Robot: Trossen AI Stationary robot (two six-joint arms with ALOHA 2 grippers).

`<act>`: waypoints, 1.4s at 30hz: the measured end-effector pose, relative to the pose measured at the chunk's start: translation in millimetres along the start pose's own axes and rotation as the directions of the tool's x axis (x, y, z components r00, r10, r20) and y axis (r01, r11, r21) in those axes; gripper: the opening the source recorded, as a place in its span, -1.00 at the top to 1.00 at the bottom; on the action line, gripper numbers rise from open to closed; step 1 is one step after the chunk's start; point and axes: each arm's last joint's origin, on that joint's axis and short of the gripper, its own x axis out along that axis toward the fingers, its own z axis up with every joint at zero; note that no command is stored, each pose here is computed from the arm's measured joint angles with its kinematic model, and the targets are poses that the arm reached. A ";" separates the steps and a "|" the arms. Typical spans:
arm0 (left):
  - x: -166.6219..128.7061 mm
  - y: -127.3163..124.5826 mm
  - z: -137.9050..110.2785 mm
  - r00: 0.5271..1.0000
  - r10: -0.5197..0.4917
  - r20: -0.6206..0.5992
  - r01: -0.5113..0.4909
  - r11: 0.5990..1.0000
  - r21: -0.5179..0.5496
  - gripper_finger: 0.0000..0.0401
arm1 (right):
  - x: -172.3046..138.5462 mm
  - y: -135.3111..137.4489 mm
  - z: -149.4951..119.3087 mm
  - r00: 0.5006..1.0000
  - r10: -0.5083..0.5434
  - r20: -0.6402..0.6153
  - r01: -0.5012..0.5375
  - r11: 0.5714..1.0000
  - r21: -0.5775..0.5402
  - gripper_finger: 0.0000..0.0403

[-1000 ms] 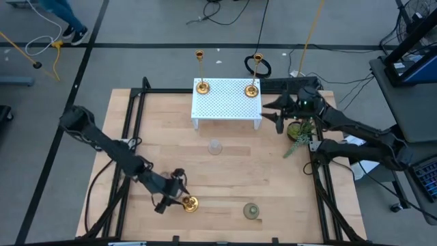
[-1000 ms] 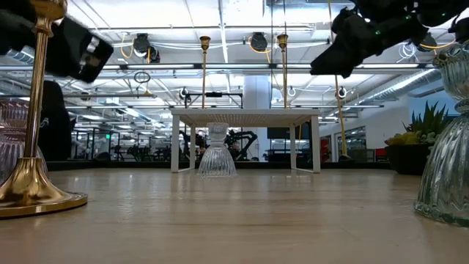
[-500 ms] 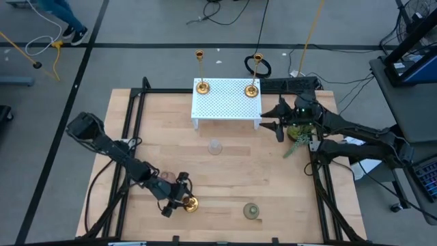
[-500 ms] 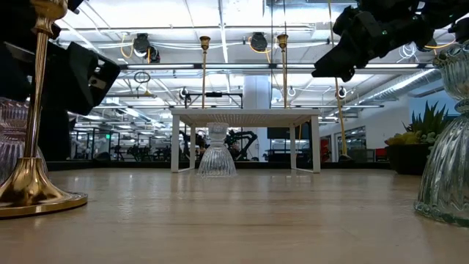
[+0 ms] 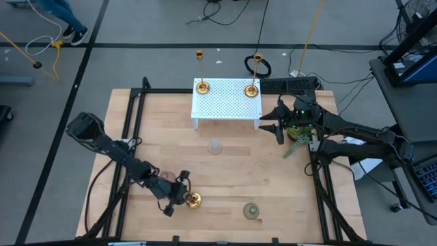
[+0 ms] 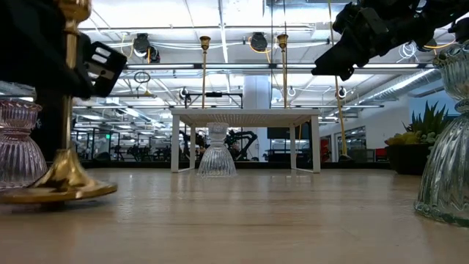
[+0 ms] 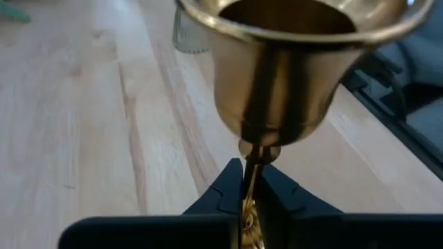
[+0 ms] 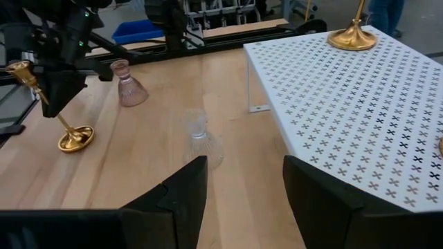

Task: Pick & Place candle stick holders
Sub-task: Put the gold candle holder on the shelf aligned with the other gold candle holders

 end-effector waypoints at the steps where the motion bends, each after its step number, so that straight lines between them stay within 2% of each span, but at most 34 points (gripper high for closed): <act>1: 0.3 1.3 1.3 1.000 0.004 0.012 -0.004 1.000 0.000 0.88 | 0.0 0.0 0.0 1.000 0.000 0.000 0.000 1.000 0.000 0.10; 5: 1.6 9.5 6.5 0.998 0.035 0.057 -0.034 0.999 -0.021 0.79 | 0.0 -0.1 0.0 1.000 -0.003 0.000 0.003 1.000 0.001 0.10; 9: 3.3 23.4 10.1 0.992 0.091 0.083 -0.087 0.995 -0.052 0.91 | 0.2 -0.2 -0.2 1.000 -0.005 -0.001 0.005 1.000 0.002 0.10; 14: 4.2 40.6 17.1 0.979 0.144 0.143 -0.131 0.987 -0.097 0.87 | 0.2 -0.2 -0.2 1.000 -0.004 -0.001 0.004 1.000 0.002 0.10; 20: 3.5 53.4 24.9 0.962 0.166 0.216 -0.161 0.986 -0.042 0.92 | 0.2 -0.2 -0.2 1.000 -0.004 -0.001 0.004 1.000 0.002 0.10; 31: 2.5 77.0 39.4 0.928 0.241 0.284 -0.226 0.970 -0.084 0.92 | 1.7 0.5 -0.8 1.000 0.005 -0.007 -0.005 1.000 0.001 0.10; 37: 2.0 90.0 54.6 0.904 0.283 0.320 -0.257 0.959 -0.122 0.90 | 10.5 12.6 -3.6 0.996 0.076 -0.041 -0.076 0.997 -0.004 0.10; 42: 1.2 97.1 66.8 0.887 0.304 0.347 -0.278 0.952 -0.126 0.89 | 21.7 32.5 -3.6 0.983 0.181 -0.043 -0.182 0.983 -0.010 0.10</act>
